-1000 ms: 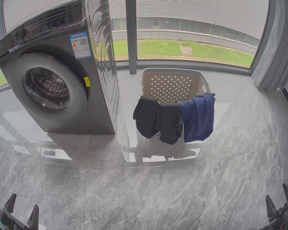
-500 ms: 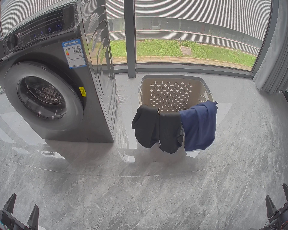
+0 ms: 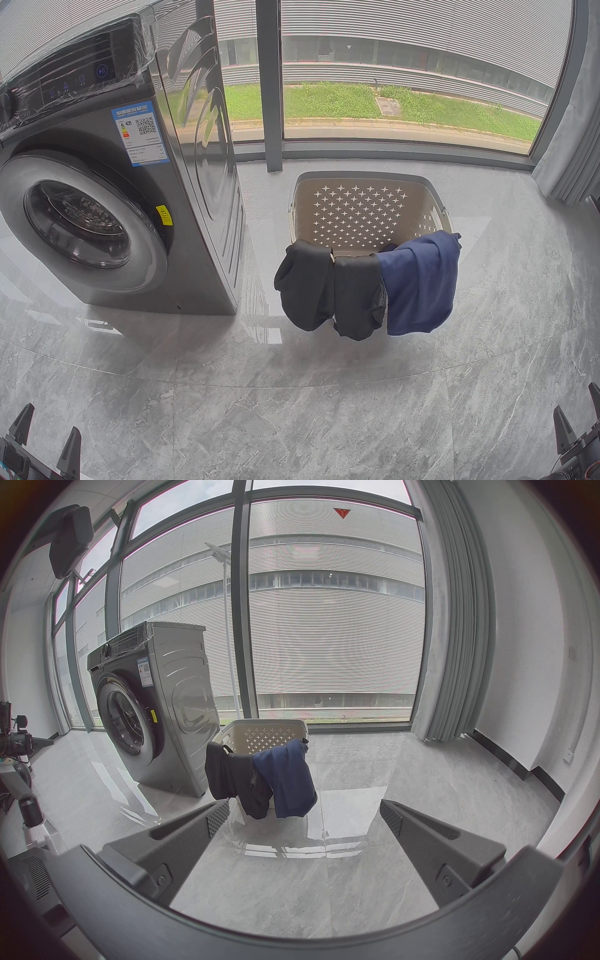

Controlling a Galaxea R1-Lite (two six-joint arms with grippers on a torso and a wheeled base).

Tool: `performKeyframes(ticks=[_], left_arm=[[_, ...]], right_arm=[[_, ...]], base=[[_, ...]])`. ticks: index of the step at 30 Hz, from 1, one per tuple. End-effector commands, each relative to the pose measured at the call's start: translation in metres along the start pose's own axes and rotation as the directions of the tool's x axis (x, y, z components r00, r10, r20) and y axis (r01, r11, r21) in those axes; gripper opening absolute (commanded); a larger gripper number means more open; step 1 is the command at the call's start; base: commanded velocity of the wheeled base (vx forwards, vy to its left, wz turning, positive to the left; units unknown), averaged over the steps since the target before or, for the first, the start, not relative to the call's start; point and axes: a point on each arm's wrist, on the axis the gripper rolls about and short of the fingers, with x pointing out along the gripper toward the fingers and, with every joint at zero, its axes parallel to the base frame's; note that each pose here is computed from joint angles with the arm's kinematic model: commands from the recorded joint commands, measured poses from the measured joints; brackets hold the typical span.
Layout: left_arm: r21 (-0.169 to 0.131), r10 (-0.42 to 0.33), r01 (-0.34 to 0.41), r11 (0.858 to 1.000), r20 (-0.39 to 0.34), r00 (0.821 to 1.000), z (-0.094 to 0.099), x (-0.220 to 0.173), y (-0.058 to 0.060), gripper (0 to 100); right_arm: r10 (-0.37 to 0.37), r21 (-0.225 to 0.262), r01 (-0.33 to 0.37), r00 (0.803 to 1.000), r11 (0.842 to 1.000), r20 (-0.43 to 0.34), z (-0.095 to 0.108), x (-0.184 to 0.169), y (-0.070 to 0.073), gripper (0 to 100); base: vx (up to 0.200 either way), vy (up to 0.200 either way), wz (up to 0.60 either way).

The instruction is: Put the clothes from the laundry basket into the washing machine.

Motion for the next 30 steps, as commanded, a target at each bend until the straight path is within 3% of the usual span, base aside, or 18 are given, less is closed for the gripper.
performKeyframes(ticks=[1,13,23,30], left_arm=[[0.0,0.0,0.0,1.0,-0.003,1.0,-0.0043,0.0002,0.0001,100],[-0.001,0.0,0.0,1.0,-0.003,1.0,-0.0043,0.0002,0.0001,100],[-0.001,0.001,-0.001,1.0,-0.003,1.0,-0.0043,0.0002,0.0001,100],[-0.001,0.0,0.0,1.0,-0.003,1.0,-0.0043,0.0002,0.0001,100]], right_arm=[[0.002,0.0,-0.002,1.0,1.0,-0.01,-0.005,0.0007,0.0,100],[0.0,0.0,0.0,1.0,1.0,-0.01,-0.005,0.0007,0.0,100],[0.0,0.0,0.0,1.0,1.0,-0.01,-0.005,0.0007,0.0,100],[0.0,0.0,0.0,1.0,1.0,-0.01,-0.005,0.0007,0.0,100]], base=[[0.0,-0.2,0.0],[0.0,-0.2,0.0],[0.0,0.0,0.0],[0.2,0.0,0.0]])
